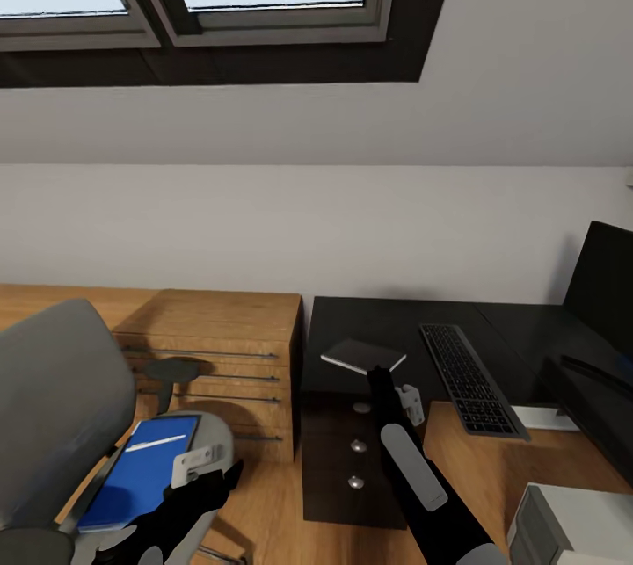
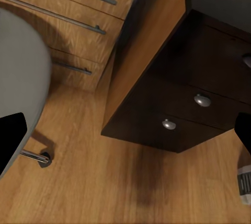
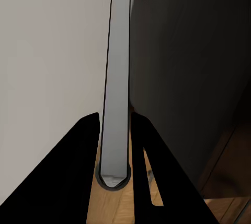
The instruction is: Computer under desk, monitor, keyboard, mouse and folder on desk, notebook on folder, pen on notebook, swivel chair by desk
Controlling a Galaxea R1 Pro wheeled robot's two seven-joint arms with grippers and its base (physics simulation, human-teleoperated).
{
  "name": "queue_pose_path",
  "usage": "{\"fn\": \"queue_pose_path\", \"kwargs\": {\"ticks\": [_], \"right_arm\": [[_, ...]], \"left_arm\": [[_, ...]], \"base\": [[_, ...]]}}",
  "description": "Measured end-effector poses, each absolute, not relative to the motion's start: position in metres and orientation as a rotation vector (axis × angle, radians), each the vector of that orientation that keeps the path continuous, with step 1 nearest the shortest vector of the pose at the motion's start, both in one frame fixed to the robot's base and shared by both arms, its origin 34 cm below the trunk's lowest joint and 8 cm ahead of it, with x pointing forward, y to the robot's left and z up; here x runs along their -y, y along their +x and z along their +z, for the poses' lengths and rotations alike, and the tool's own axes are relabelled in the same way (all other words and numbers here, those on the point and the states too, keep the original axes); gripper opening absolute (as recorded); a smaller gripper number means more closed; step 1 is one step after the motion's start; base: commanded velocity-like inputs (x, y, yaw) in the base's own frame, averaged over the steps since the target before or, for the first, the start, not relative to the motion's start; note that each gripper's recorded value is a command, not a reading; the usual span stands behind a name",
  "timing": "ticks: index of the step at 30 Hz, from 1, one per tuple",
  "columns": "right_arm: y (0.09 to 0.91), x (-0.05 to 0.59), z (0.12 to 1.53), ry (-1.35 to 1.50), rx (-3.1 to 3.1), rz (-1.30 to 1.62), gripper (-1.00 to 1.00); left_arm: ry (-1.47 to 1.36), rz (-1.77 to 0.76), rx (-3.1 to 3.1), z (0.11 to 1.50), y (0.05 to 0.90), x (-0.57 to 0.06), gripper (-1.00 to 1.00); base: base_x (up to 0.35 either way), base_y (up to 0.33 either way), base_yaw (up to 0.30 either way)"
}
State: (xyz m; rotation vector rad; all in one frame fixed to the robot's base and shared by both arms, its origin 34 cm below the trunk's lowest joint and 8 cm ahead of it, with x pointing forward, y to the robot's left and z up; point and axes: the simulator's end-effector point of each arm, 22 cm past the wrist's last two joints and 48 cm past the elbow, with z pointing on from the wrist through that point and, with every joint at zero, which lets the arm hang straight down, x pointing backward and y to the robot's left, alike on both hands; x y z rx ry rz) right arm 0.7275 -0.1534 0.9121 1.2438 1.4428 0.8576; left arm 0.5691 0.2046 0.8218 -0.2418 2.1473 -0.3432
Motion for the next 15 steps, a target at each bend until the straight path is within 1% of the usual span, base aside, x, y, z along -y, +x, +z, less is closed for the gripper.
{"fn": "queue_pose_path", "kwargs": {"ticks": [15], "right_arm": [[0.727, 0.156, 0.888, 1.246, -1.439, 0.854, -1.00]], "left_arm": [[-0.242, -0.343, -2.147, 0.798, 0.569, -0.205, 1.00]], "base": [[0.000, 0.000, 0.000]]}}
